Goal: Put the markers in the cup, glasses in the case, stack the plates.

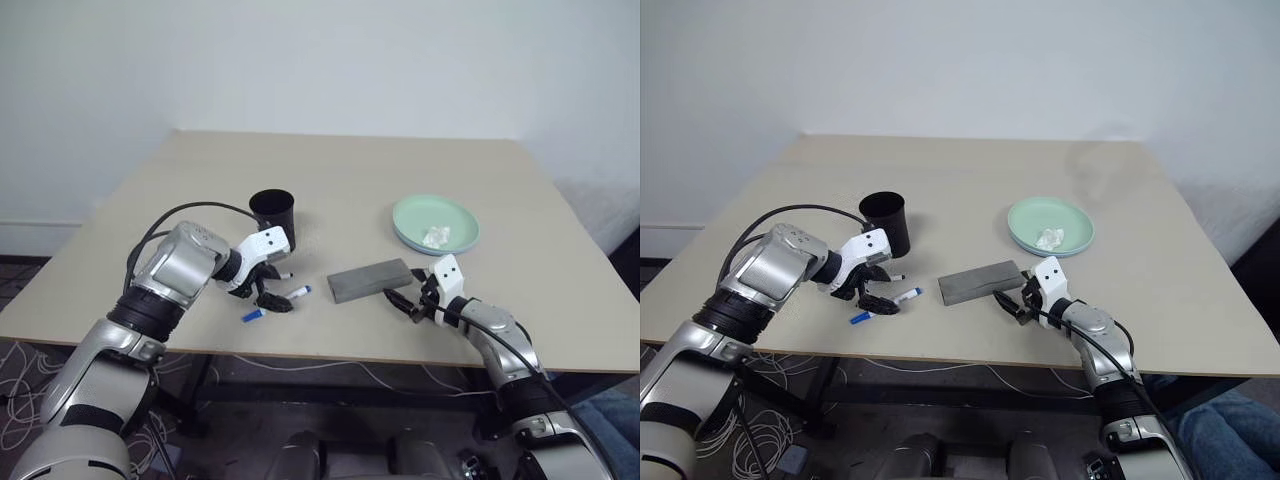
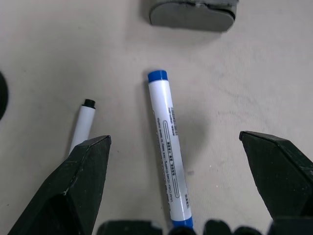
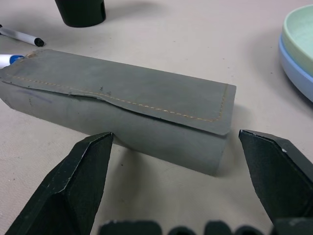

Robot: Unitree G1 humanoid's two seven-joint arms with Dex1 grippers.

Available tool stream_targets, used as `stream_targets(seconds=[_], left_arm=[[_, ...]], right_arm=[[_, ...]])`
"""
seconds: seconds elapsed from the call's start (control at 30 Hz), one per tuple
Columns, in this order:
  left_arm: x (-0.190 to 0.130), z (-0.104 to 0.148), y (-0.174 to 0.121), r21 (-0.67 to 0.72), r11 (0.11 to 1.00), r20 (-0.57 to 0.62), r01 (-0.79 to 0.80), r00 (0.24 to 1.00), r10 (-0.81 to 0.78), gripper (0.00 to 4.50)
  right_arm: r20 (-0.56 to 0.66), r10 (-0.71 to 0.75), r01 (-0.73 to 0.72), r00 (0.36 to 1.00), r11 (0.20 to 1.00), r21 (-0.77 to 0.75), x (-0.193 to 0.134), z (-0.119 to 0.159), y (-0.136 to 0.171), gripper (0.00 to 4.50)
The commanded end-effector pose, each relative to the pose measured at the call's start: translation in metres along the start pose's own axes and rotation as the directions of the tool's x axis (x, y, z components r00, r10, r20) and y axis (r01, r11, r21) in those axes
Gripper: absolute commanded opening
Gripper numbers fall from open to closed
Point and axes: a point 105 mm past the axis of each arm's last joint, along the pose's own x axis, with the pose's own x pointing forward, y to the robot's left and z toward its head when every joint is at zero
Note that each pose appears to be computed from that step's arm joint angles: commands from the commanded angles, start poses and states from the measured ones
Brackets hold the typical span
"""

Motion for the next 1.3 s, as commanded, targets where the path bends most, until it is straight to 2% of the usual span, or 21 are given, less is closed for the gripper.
stream_targets(seconds=[0.03,0.27,0.7,0.8,1.17,1.3], left_arm=[[-0.014,0.008,0.009,0.012,0.999,-0.021,-0.039,0.999,0.039,4.48],[-0.013,0.004,0.005,-0.004,1.000,-0.059,-0.011,0.998,0.011,4.48],[0.013,-0.012,-0.006,-0.013,1.000,-0.109,0.008,0.994,-0.009,4.48],[0.015,-0.014,-0.006,-0.011,1.000,-0.114,0.003,0.993,-0.004,3.94],[0.010,-0.018,-0.001,0.000,1.000,-0.116,-0.028,0.993,0.028,0.18],[0.006,-0.014,0.002,0.037,0.999,-0.095,-0.038,0.995,0.042,0.08]], right_arm=[[0.060,-0.013,0.015,0.998,0.999,-0.034,-0.001,0.019,-0.007,4.50],[0.061,-0.019,0.021,0.998,0.999,-0.028,-0.001,0.018,-0.006,4.50],[0.065,-0.028,0.029,0.997,0.999,-0.020,0.001,0.017,-0.006,4.50],[0.066,-0.029,0.031,0.997,0.999,-0.021,0.001,0.017,-0.006,4.50],[0.069,-0.024,0.026,0.997,0.999,-0.027,0.004,0.019,-0.006,4.50],[0.070,-0.022,0.024,0.997,0.999,-0.028,0.004,0.019,-0.006,4.50]])
